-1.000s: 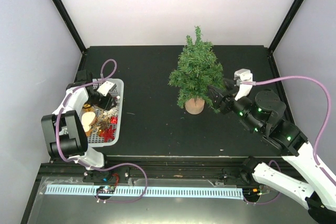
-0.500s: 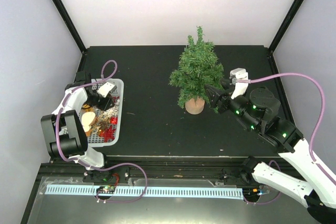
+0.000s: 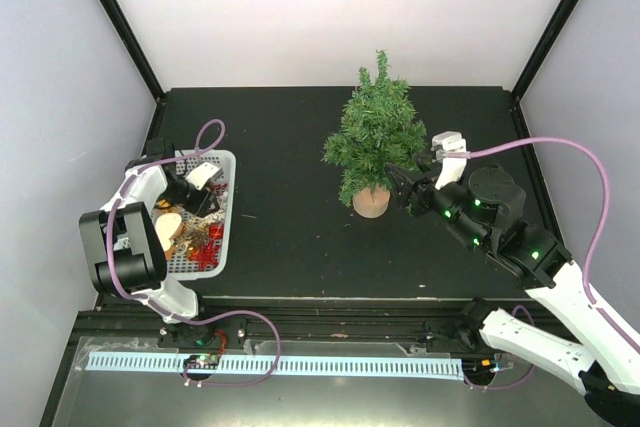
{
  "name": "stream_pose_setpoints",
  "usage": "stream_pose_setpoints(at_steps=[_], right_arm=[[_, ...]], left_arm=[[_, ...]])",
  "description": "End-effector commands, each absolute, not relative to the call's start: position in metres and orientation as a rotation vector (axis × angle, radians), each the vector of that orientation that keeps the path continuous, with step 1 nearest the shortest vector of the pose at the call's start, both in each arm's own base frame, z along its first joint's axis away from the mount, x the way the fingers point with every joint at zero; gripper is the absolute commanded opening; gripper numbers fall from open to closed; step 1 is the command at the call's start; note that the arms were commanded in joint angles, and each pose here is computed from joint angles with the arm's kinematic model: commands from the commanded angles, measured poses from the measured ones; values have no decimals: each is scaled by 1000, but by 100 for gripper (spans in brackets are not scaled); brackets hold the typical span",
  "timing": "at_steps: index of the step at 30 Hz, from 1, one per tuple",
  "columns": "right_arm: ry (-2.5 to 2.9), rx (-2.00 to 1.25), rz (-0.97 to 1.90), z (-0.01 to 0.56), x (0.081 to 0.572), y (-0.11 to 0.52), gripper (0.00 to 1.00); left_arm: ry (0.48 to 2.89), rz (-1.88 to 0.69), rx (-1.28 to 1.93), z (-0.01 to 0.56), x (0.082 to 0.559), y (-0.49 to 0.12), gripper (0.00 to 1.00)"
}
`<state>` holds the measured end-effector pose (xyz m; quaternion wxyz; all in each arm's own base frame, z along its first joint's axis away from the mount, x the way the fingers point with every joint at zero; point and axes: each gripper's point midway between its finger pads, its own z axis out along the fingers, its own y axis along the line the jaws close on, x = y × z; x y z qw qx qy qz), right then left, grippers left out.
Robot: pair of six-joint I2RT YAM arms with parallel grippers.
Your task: Decorate the small christmas tree
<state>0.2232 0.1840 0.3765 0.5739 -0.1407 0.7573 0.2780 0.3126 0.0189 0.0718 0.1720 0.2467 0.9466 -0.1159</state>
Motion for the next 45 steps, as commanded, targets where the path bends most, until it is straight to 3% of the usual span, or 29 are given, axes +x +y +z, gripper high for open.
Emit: stream_pose_setpoints(at_steps=[1,12,20,30,35,41,45], right_arm=[[1766,-328,675,375,223,188,71],[1771,-329,682,372,225,190,71],[1762,-327,691,378,223,190,70],[1730,-429,768,392,206,204,68],[1615,-576,721,414,163,232,67],[1661,-738,555,398,135,295,68],[1686,-746,632,392,128,324,70]], left_arm=[[2712,-260,742,65,310,31,47],[2706,-233,736,74,314,35,2],[2604,-323,721,125,319,18,2],[2343,-312,725,268,318,-4,2],[2177,-363,761,342,292,-31,2],[2020,-330,799,418,252,-55,2],[1929,-291,826,451,225,-66,1]])
